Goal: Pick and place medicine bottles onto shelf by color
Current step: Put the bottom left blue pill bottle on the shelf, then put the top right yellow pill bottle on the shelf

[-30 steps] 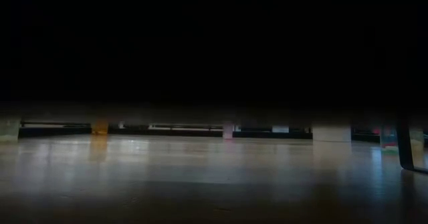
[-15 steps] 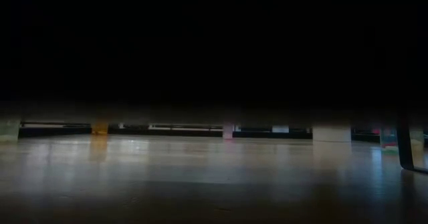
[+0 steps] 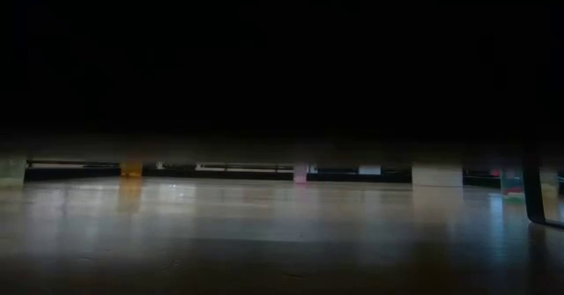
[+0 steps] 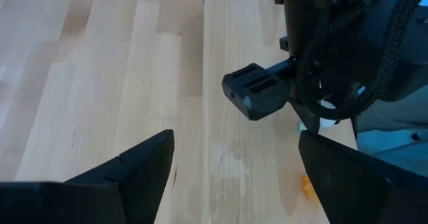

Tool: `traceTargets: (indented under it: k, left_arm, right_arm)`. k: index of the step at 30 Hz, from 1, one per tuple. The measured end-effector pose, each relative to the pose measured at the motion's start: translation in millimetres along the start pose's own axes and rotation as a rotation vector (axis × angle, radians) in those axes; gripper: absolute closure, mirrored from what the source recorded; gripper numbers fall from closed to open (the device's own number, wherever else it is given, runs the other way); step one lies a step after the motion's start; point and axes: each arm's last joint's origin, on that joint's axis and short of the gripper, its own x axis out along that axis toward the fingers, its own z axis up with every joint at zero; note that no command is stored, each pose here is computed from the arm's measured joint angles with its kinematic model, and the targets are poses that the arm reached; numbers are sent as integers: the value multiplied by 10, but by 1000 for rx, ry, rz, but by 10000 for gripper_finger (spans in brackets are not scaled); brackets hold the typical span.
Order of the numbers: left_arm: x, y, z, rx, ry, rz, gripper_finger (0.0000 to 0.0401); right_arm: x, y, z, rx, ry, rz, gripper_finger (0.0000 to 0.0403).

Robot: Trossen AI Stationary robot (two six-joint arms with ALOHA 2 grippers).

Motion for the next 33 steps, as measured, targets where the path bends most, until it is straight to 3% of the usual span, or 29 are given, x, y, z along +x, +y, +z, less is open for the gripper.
traceTargets:
  k: [6, 19, 33]
  left_arm:
    - [-35, -61, -40, 73, 15, -41, 86]
    - [-80, -127, -86, 91, 15, -63, 86]
    - [-79, -126, -85, 90, 14, -62, 86]
  right_arm:
    - [0, 1, 9, 31, -9, 5, 276]
    - [2, -2, 6, 51, -7, 5, 273]
    - [3, -7, 10, 51, -11, 5, 185]
